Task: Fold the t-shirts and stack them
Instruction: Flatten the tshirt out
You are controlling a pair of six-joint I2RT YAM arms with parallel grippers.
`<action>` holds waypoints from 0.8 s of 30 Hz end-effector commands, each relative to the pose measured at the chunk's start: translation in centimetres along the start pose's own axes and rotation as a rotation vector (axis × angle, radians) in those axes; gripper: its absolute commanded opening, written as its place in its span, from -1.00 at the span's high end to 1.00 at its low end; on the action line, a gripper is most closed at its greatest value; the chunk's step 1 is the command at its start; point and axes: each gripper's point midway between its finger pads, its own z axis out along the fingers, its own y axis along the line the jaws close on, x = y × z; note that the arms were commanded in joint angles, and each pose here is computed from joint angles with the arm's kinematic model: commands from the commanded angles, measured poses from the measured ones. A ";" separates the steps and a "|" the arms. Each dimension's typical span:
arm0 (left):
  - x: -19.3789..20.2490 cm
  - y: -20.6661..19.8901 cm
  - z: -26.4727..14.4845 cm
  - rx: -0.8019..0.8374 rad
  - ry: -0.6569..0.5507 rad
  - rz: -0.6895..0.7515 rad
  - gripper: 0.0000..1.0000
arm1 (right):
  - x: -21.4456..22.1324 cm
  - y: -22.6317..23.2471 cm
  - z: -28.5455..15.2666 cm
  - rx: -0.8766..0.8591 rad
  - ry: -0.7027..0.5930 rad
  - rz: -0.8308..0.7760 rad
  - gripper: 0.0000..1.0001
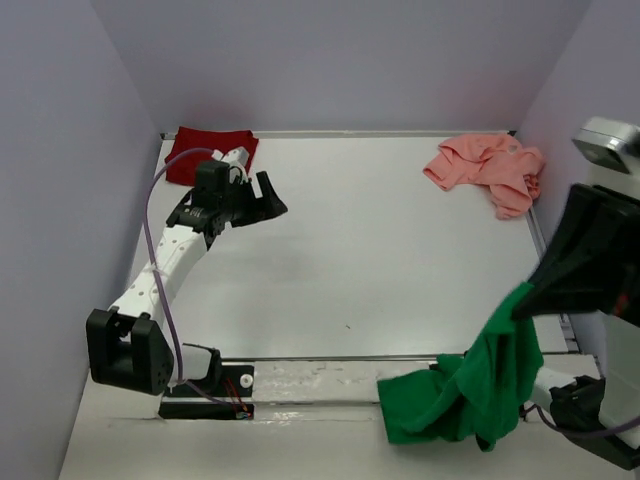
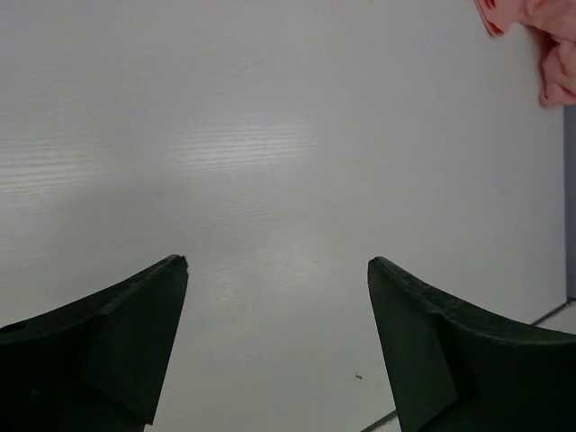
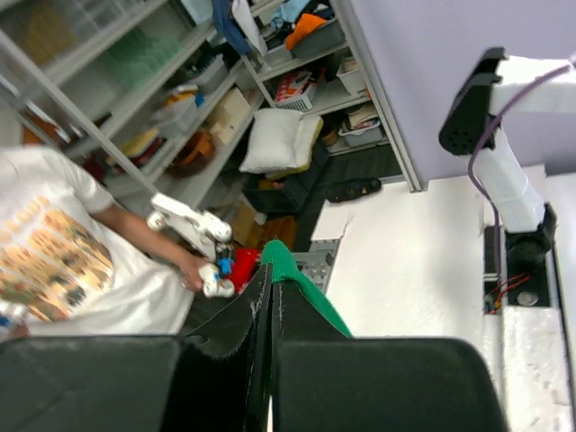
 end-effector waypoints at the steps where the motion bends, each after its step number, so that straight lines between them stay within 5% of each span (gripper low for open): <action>1: 3.4 -4.8 0.7 0.336 0.105 -0.080 -0.79 | -2.1 -12.4 0.1 0.078 -0.060 0.355 1.00; 3: 5.3 -7.0 1.0 0.512 0.184 -0.125 -0.79 | -1.6 -12.9 0.0 0.079 -0.043 0.370 1.00; 10: 12.0 -11.3 1.5 0.704 0.457 -0.095 -0.81 | -0.8 -14.6 -0.1 0.088 -0.036 0.431 1.00; 20: 13.3 -13.1 -2.6 0.875 0.492 -0.145 -0.91 | -0.6 -20.2 -0.4 0.136 -0.089 0.508 1.00; 24: 13.9 -11.8 -3.1 0.809 0.492 -0.206 -0.91 | -0.5 -22.2 -0.5 0.149 -0.096 0.531 1.00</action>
